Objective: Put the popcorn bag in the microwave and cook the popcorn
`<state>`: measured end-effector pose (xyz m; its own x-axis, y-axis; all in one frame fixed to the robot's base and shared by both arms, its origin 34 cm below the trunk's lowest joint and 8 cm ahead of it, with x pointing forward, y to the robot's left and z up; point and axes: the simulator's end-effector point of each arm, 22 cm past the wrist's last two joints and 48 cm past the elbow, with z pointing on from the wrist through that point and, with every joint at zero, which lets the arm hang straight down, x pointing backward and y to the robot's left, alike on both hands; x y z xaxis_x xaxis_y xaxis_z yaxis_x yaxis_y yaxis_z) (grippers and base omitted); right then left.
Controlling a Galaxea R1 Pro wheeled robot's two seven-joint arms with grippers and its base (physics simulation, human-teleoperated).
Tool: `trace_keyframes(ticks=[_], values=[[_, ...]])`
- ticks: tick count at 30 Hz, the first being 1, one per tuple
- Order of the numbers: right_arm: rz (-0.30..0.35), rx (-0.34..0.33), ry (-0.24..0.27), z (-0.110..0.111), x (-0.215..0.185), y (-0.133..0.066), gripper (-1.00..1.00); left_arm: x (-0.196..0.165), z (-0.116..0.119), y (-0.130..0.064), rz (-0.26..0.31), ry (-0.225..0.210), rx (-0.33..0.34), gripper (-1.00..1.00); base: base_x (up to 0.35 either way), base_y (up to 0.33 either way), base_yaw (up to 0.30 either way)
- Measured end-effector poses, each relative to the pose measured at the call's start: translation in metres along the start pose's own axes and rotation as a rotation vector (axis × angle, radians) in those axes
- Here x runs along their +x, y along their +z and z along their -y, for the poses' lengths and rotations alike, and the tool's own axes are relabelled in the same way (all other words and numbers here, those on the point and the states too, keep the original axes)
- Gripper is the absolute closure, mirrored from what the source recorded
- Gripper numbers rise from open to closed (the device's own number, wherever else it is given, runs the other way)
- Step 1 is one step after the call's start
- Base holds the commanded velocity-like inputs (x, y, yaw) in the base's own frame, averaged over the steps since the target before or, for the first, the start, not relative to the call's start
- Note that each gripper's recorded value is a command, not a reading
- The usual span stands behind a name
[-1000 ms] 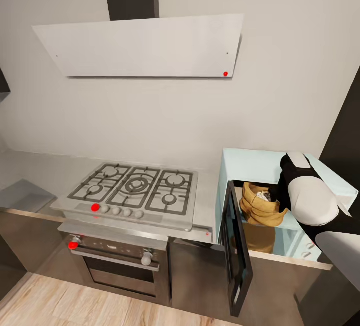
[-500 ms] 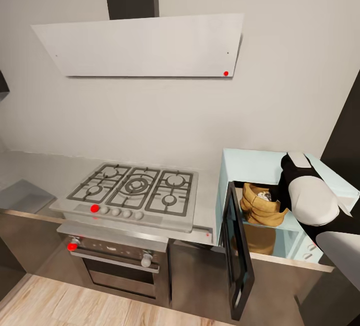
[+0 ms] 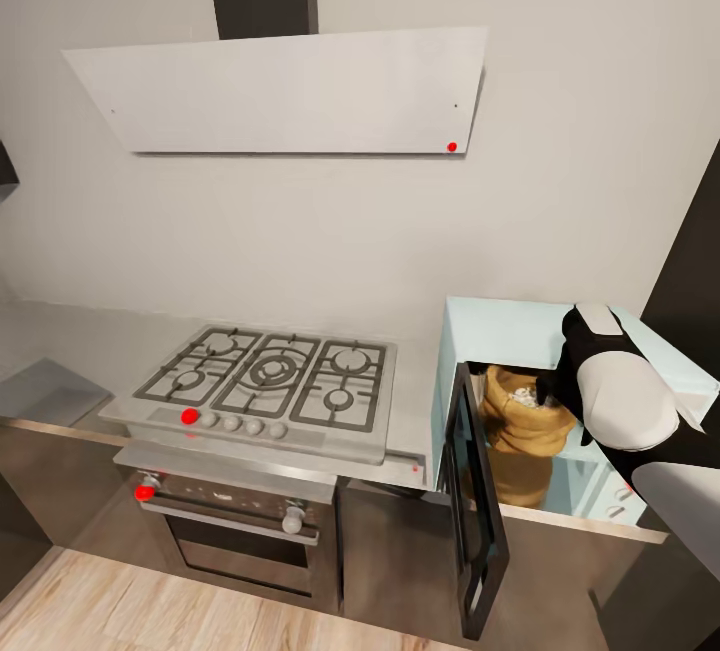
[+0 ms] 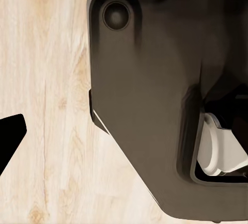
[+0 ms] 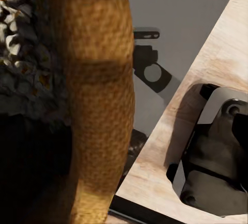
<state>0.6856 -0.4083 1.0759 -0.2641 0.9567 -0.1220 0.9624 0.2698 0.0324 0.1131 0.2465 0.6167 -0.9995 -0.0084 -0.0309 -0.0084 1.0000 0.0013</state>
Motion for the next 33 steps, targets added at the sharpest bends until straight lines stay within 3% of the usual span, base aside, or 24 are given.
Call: trace_keyframes(ticks=[17,24,33], values=[[-0.002,-0.004,0.001,-0.001,0.000,0.000,-1.00,0.000,0.001,0.000,0.000,0.000,0.002,-1.00,0.000,0.000,0.000],[0.005,-0.109,-0.003,-0.024,-0.001,-0.003,-1.00,-0.001,0.001,0.000,0.003,0.000,0.002,-1.00,0.000,0.000,0.000],[0.004,-0.118,-0.005,-0.026,0.000,-0.003,-1.00,-0.001,0.000,0.000,0.002,0.001,0.001,-1.00,-0.024,0.000,0.000]])
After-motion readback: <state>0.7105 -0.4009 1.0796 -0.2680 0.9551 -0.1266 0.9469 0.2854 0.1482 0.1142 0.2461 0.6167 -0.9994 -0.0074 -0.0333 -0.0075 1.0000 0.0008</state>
